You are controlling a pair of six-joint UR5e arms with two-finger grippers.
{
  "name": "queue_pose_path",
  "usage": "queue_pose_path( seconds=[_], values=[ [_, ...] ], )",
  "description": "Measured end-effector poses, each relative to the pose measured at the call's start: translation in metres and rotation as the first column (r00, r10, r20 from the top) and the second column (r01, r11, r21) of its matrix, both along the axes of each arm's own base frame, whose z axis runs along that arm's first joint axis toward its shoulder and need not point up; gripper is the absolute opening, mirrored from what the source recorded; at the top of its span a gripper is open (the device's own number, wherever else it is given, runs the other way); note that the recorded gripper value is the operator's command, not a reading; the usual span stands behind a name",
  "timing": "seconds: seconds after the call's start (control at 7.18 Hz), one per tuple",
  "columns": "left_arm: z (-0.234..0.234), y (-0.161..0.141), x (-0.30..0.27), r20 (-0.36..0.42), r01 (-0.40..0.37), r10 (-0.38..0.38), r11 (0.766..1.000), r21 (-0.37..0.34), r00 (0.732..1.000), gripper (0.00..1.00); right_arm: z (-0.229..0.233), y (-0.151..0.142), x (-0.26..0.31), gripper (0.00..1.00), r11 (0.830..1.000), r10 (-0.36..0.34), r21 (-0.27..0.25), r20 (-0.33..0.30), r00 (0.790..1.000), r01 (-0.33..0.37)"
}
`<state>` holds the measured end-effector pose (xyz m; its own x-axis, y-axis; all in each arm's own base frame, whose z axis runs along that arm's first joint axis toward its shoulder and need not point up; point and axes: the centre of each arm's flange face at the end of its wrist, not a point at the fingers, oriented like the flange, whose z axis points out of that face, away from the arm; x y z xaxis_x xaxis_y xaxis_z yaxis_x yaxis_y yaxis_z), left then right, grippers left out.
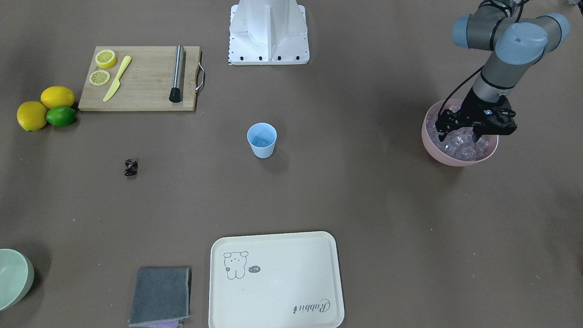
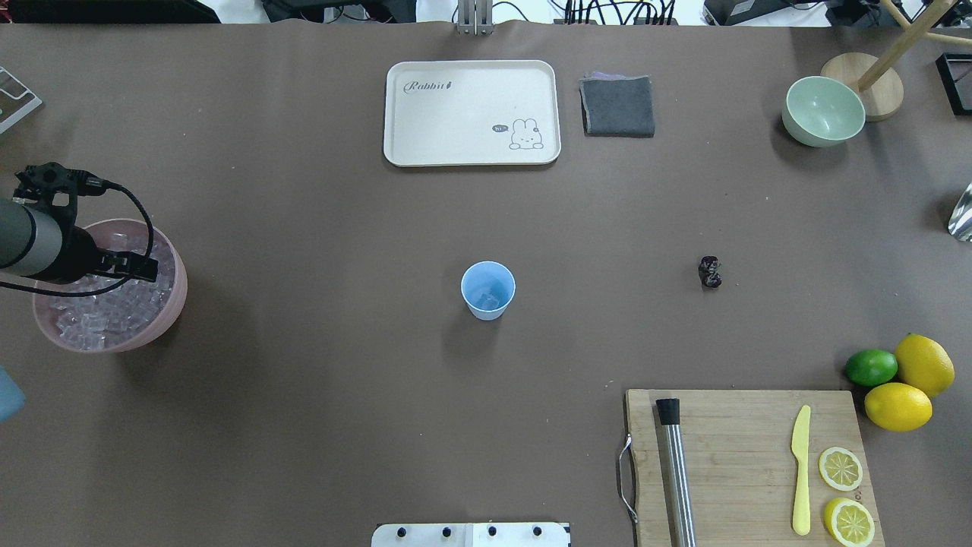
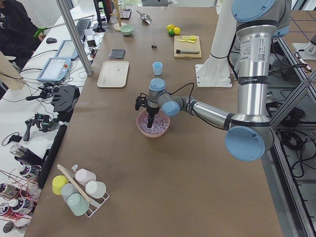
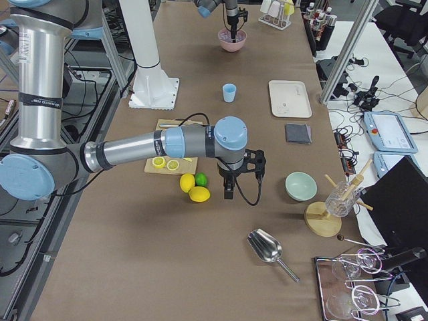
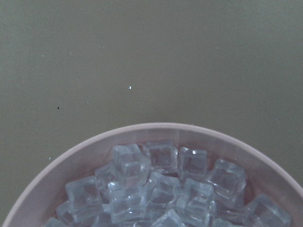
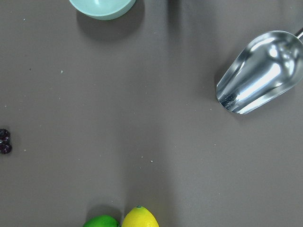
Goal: Put ice and cherries in cup
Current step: 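Lower the left gripper into the bowl and grasp another ice cube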
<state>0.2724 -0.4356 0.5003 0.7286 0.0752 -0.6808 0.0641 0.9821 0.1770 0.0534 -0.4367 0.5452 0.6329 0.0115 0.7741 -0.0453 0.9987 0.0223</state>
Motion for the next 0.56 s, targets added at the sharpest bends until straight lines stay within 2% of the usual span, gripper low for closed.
queue_pose_path(
  seconds=[0.28, 0.42, 0.56],
  values=[
    [0.0071, 0.0059, -0.0043, -0.006, -0.017, 0.017, 1.000, 0.011, 1.000, 0.96, -0.0002, 0.0002, 0.0000, 1.00, 1.000, 0.000, 0.000, 0.000, 1.000, 0.000],
    [0.0099, 0.0077, -0.0059, -0.003, -0.027, 0.027, 0.999, 0.018, 1.000, 0.88, -0.0006, 0.0002, 0.0000, 1.00, 1.000, 0.000, 0.002, 0.000, 1.000, 0.000],
    [0.0098, 0.0078, -0.0058, -0.003, -0.032, 0.032, 0.999, 0.024, 0.999, 0.88, -0.0012, 0.0003, 0.0000, 1.00, 1.000, 0.000, 0.003, 0.001, 1.000, 0.000]
  ],
)
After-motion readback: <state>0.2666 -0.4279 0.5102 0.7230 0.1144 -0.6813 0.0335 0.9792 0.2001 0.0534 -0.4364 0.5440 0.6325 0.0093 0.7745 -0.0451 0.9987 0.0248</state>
